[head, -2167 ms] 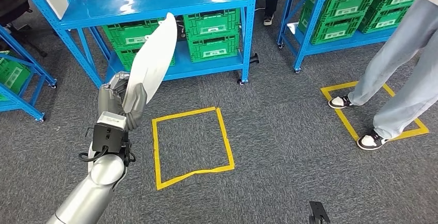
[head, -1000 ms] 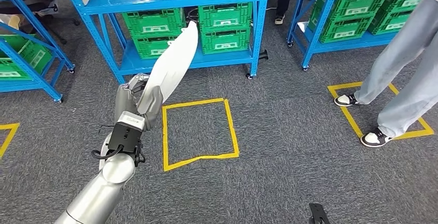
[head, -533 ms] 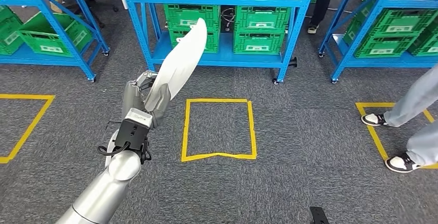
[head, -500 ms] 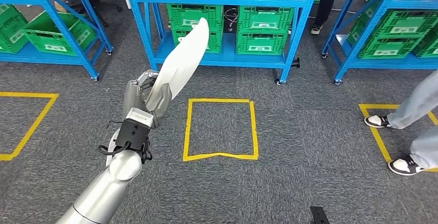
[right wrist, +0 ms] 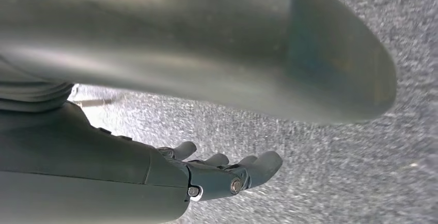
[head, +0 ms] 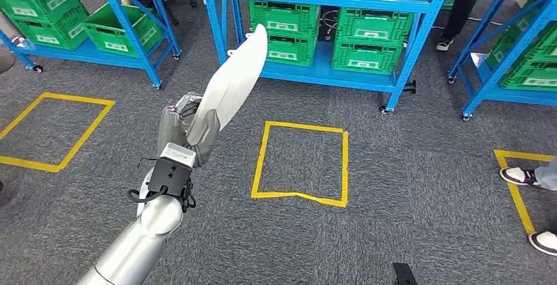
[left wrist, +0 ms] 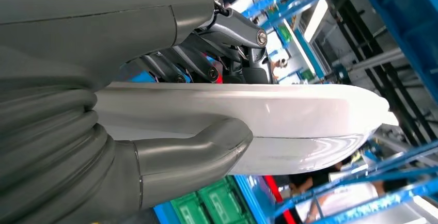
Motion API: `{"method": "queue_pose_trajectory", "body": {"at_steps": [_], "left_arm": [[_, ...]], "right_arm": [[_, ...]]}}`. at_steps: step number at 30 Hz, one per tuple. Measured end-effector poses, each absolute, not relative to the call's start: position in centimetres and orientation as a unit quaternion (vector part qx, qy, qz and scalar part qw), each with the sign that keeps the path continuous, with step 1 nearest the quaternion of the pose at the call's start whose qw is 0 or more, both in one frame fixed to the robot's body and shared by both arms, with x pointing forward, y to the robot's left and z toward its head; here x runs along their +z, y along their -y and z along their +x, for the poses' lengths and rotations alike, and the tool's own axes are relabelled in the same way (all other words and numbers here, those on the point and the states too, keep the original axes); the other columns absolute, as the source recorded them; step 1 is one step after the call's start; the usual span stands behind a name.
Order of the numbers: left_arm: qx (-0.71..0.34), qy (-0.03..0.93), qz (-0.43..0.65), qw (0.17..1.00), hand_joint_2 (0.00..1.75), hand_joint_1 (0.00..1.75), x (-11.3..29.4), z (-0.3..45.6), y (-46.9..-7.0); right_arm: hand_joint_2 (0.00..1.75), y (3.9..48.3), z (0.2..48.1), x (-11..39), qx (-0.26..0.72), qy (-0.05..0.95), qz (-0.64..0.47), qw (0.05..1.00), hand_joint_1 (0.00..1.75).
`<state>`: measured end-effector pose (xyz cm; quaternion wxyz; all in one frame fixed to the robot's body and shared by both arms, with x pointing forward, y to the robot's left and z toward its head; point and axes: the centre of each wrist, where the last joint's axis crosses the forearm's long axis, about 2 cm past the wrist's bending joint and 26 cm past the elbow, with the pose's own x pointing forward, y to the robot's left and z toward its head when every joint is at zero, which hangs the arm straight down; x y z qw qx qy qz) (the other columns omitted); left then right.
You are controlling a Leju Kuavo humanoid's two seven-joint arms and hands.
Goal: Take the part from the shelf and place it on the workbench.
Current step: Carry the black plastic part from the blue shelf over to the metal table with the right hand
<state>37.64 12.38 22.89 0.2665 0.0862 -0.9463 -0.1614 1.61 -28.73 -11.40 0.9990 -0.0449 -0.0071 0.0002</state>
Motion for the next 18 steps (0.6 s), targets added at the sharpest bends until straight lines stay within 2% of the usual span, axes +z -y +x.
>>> {"method": "queue_pose_trajectory", "body": {"at_steps": [18], "left_arm": [[-0.161,0.947,0.086,0.265,1.75,1.75,22.63,37.4,-12.32]], "right_arm": [[0.0,28.59,1.76,-11.39,0.004,0.012,-0.047,0.999,0.0]]}}
